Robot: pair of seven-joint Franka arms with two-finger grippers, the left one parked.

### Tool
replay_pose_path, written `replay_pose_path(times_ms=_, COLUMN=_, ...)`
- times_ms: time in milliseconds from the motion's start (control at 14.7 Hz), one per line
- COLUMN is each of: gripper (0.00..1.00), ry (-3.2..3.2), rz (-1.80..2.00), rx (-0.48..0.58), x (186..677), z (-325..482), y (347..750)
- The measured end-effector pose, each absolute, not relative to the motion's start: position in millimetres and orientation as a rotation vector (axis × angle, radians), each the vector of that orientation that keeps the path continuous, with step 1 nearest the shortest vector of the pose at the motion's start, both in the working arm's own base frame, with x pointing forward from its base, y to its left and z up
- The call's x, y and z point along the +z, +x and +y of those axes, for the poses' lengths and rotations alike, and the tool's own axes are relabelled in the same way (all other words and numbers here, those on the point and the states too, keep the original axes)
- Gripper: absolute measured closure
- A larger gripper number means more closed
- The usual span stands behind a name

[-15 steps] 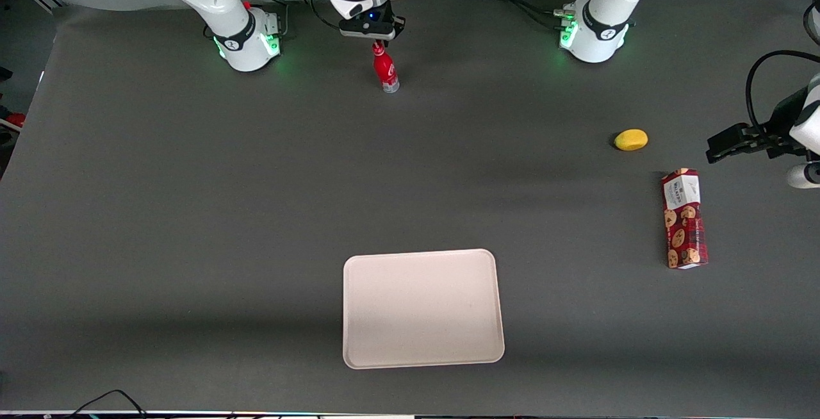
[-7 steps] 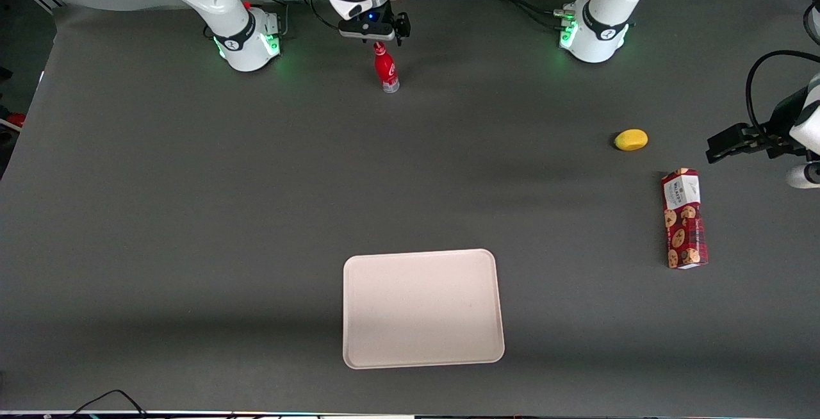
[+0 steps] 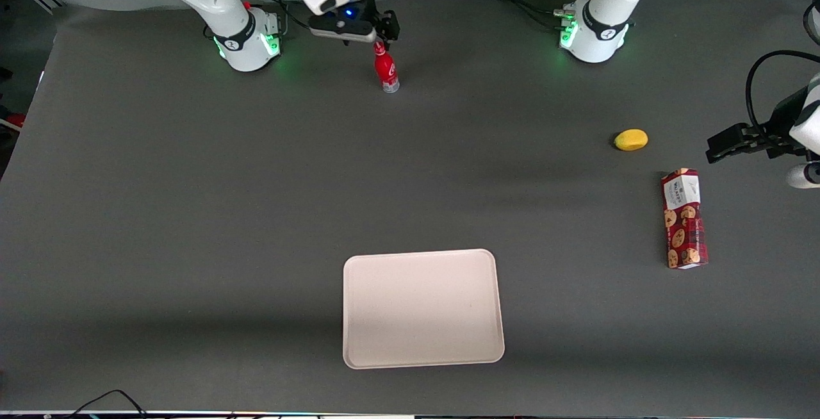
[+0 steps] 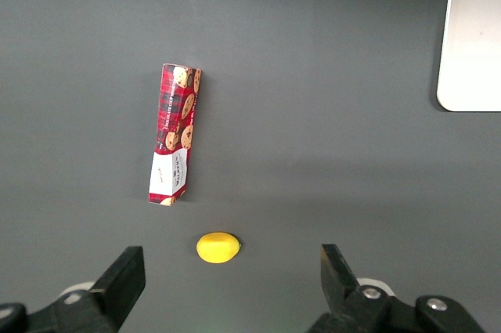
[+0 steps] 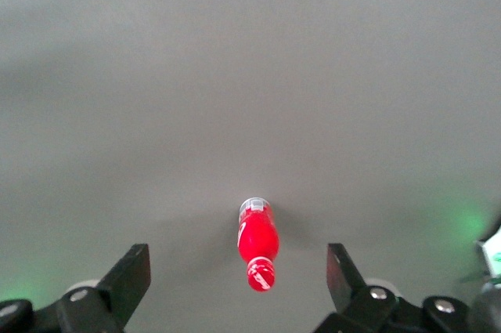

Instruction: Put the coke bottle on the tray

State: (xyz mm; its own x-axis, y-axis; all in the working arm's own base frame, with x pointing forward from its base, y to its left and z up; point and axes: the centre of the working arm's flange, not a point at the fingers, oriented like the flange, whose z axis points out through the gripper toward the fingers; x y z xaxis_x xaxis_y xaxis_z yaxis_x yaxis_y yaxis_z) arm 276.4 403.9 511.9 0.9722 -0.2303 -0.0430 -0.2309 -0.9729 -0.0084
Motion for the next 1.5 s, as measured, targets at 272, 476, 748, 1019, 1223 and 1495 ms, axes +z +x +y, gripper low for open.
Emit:
replay_pose_path(times_ms=272, gripper=0.00, ry=-3.067, rz=0.412, rx=0.064, x=621, z=330, y=338)
replay_pose_path(times_ms=476, gripper=0.00, ry=-3.045, rz=0.422, rx=0.065, x=676, z=230, y=382)
replay_pose_path(times_ms=748, gripper=0.00, ry=-3.012, rz=0.405, rx=0.068, x=695, z=84, y=420)
replay_pose_path(times_ms=1019, gripper=0.00, ry=-3.047, rz=0.386, rx=0.045, x=693, z=15, y=429)
replay_pose_path(times_ms=1223, gripper=0.00, ry=-3.048, rz=0.385, rx=0.053, x=690, z=10, y=432)
replay_pose_path(times_ms=1495, gripper=0.00, ry=-3.059, rz=0.348, rx=0.055, x=690, z=22, y=430)
